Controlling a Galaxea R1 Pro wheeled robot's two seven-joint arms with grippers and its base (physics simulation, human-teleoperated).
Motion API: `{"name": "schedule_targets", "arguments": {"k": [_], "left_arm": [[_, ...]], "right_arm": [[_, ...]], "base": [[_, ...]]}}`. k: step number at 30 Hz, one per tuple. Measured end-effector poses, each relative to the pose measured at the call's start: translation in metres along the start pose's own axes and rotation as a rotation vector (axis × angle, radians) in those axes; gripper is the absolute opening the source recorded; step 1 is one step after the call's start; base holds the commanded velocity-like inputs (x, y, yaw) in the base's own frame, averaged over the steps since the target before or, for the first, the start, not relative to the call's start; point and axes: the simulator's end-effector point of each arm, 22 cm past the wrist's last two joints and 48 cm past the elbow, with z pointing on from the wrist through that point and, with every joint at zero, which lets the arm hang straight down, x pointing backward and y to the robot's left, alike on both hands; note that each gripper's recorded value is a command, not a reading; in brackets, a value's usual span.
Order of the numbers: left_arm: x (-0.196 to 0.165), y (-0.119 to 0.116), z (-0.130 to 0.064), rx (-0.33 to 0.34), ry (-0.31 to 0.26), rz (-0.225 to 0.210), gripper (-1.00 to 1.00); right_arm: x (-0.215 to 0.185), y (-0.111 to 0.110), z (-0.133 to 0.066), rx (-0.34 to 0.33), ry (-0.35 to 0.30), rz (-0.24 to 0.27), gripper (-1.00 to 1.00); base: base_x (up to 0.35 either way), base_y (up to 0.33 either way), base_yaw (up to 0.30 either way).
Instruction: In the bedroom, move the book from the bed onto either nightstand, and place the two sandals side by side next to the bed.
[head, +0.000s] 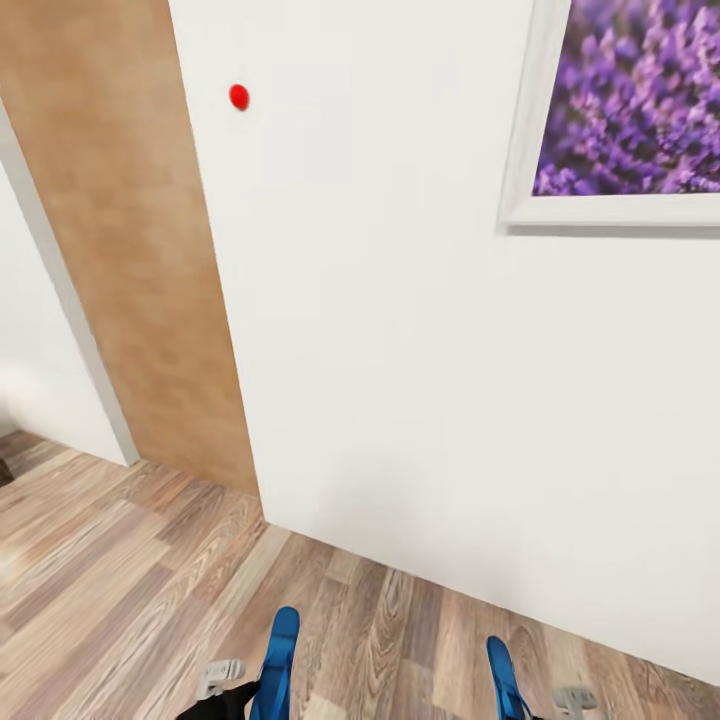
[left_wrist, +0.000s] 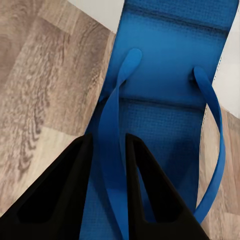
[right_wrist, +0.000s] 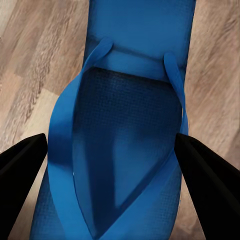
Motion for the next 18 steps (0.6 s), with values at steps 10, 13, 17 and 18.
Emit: {"name": "schedule_targets", "arguments": {"k": [10, 13, 17, 18], "left_arm": [[0.0001, 0.0, 0.0, 0.0, 0.0, 0.0, -1.0], [-0.0001, 0.0, 0.0001, 0.0, 0.0, 0.001, -1.0], [0.0016, -0.0049, 0.0028, 0.008, 0.001, -0.001, -1.0], [0.0019, -0.0062, 0.0035, 0.01, 0.001, -0.002, -1.0]], "right_arm": [[-0.0001, 0.0, 0.0001, 0.0, 0.0, 0.0, -1.0], [-0.0001, 0.0, 0.0001, 0.0, 0.0, 0.0, -1.0], [0.0, 0.0, 0.0001, 0.0, 0.0, 0.001, -1.0], [0.0, 0.0, 0.0001, 0.0, 0.0, 0.001, -1.0]], "base": [[0.007, 0.0, 0.251], [0.0, 0.0, 0.26], [0.0, 0.0, 0.264], [0.0, 0.0, 0.265]]}}
